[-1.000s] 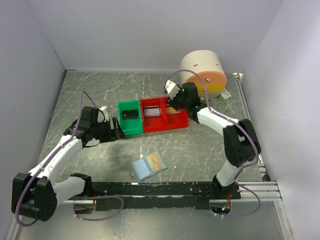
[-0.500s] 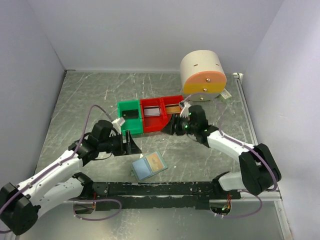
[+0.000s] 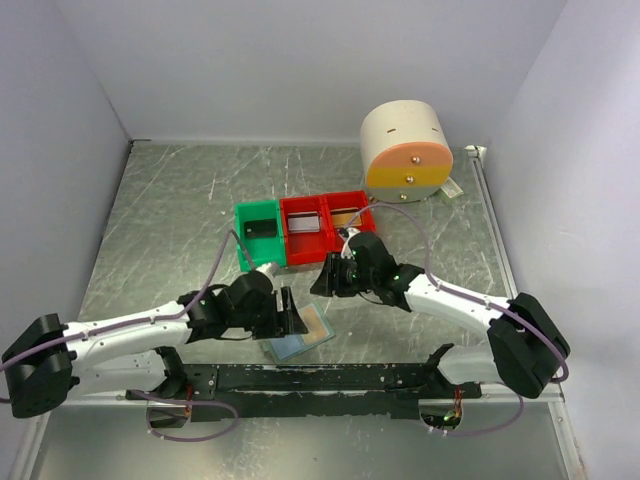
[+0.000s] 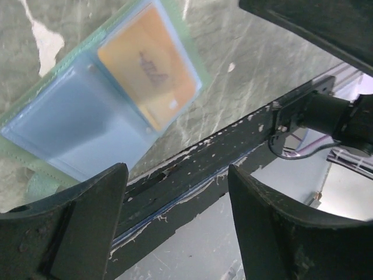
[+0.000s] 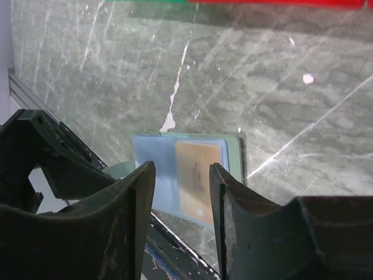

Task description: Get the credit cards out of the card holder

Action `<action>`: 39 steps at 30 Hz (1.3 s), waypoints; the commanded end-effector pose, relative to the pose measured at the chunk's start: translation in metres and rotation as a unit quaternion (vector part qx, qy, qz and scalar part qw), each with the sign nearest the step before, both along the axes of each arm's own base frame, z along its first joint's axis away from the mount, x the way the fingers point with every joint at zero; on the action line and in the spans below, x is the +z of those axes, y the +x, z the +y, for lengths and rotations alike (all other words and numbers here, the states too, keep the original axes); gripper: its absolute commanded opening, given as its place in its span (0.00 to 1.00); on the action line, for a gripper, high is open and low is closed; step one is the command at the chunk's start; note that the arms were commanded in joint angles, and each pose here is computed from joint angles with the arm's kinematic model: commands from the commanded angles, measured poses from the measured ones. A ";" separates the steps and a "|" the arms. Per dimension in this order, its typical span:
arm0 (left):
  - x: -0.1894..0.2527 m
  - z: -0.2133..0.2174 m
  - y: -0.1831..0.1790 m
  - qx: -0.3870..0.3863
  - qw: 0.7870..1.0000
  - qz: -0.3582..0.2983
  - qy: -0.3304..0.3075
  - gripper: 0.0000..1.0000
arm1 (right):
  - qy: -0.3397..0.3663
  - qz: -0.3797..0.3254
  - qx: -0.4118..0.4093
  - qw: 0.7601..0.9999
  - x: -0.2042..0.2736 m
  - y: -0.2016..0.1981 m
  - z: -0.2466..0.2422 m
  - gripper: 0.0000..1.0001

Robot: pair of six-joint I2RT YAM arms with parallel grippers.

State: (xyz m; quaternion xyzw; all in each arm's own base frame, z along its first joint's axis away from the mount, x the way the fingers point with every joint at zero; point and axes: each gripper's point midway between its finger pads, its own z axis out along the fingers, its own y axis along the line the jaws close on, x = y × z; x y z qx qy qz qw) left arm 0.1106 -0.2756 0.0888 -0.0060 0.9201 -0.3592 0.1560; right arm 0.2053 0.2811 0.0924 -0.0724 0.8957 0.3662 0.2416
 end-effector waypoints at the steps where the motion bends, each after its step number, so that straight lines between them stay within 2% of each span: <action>1: -0.023 0.005 0.003 0.080 0.996 0.011 0.030 0.80 | -0.020 0.037 0.002 0.999 -0.020 -0.023 -0.006 0.42; 6: -0.053 0.022 -0.013 0.103 0.991 0.042 0.076 0.79 | -0.012 0.060 0.023 0.998 -0.030 -0.041 0.001 0.39; 13: -0.071 0.038 -0.013 0.119 0.983 0.042 0.136 0.72 | -0.028 0.086 0.044 0.995 -0.046 -0.052 0.005 0.37; 23: -0.084 0.044 -0.014 0.116 0.980 0.042 0.156 0.62 | -0.045 0.114 0.058 0.991 -0.065 -0.061 0.005 0.35; 35: -0.088 0.073 -0.015 0.140 0.968 0.037 0.207 0.69 | -0.096 0.098 0.030 0.990 -0.073 -0.051 -0.011 0.35; 39: -0.088 0.075 -0.017 0.138 0.968 0.036 0.205 0.69 | -0.102 0.099 0.038 0.989 -0.074 -0.051 -0.010 0.35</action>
